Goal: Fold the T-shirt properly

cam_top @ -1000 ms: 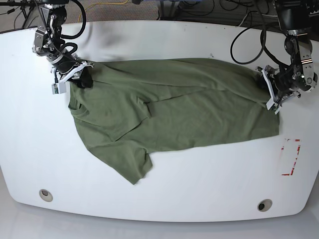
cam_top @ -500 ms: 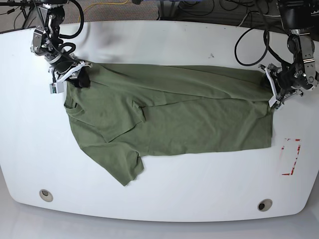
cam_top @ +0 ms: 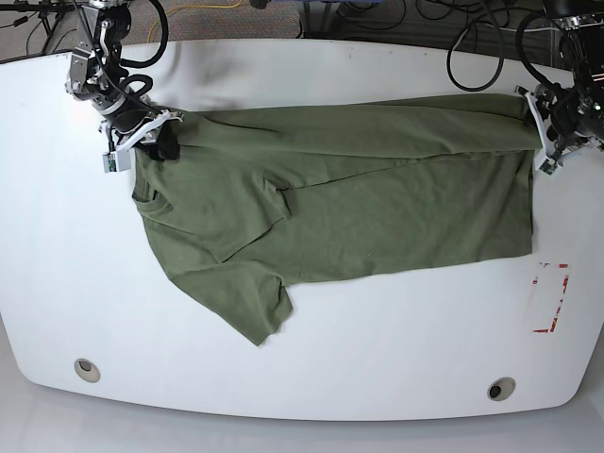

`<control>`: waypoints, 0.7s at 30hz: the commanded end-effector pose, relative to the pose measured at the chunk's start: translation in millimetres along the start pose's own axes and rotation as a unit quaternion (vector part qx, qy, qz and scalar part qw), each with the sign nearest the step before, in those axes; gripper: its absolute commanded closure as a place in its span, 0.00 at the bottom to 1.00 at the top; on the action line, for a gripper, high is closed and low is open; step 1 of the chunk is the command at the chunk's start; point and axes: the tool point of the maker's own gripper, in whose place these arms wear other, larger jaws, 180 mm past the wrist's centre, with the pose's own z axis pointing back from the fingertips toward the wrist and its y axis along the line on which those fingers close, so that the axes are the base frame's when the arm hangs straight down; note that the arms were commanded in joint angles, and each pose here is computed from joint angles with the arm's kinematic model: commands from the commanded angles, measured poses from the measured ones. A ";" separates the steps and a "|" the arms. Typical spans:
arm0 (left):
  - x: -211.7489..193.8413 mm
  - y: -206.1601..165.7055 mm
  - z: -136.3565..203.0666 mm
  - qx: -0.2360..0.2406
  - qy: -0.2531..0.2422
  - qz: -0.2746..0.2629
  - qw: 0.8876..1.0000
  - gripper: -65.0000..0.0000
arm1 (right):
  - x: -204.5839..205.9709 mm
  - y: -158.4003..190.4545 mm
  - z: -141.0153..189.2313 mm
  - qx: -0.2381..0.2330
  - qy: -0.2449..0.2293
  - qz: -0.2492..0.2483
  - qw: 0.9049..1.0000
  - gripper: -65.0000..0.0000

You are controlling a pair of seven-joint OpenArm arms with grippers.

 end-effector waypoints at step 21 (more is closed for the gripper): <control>50.6 50.6 64.4 0.108 -0.074 0.018 0.991 0.62 | 38.1 29.9 19.4 0.006 0.002 0.084 0.996 0.79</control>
